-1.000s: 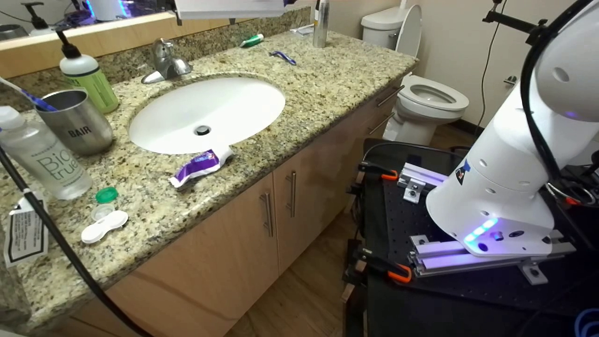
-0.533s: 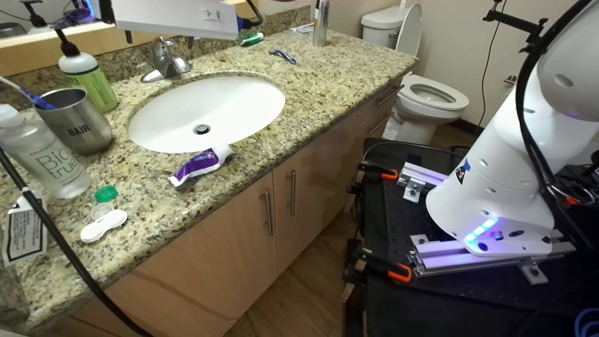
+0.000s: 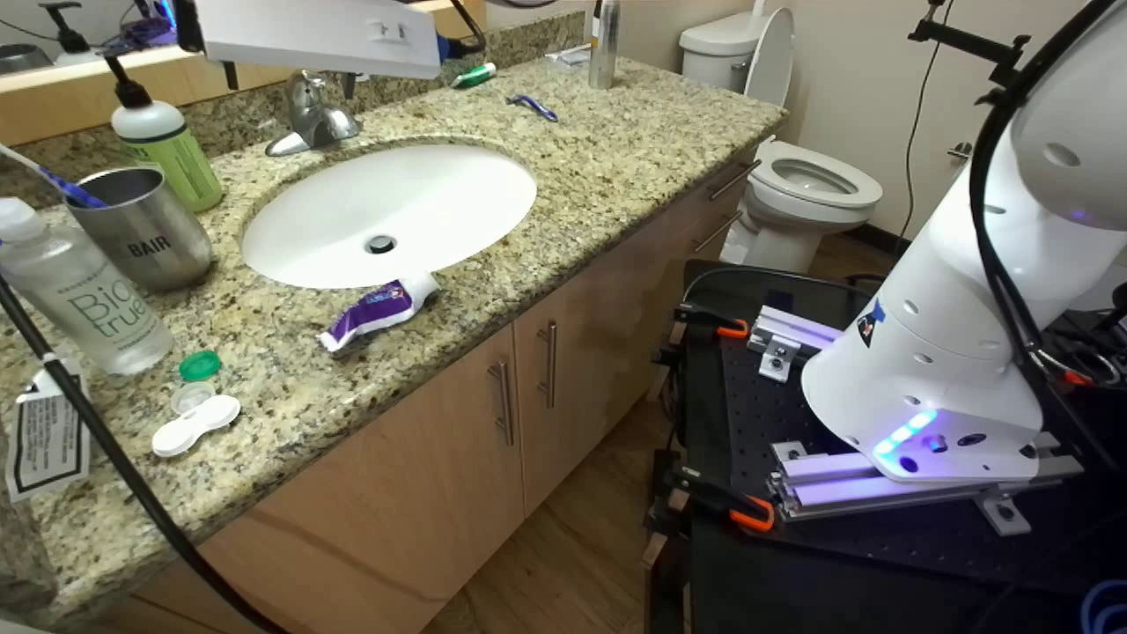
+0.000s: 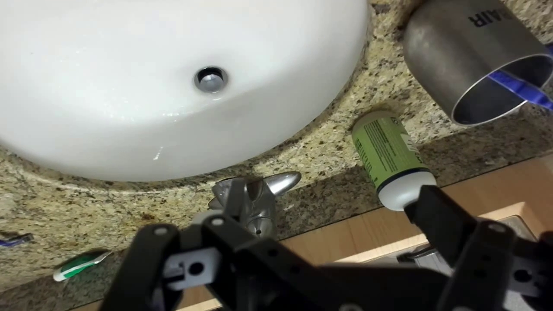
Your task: Place the toothbrush and the clear bottle on the right side of the counter
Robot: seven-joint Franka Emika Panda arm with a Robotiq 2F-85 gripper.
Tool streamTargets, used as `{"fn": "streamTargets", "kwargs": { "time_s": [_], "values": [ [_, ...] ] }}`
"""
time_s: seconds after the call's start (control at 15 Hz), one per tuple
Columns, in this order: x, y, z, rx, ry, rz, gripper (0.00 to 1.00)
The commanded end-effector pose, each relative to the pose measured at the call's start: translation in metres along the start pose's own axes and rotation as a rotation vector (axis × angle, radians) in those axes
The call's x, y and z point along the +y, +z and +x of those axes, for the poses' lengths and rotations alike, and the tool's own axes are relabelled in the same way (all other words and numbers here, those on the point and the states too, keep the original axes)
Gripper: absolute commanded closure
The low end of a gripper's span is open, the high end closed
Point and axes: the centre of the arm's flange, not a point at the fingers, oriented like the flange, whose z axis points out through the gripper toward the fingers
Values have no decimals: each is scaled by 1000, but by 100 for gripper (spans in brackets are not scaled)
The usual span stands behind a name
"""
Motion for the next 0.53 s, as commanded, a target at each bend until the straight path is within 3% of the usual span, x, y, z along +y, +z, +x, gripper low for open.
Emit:
{"fn": "streamTargets", "kwargs": {
  "time_s": [0.0,0.2,0.47],
  "values": [
    [-16,11,-3,54,-26,75,0],
    [-32,12,8,140,-153,224,0],
    [-46,17,26,124,-291,401,0]
  ]
}}
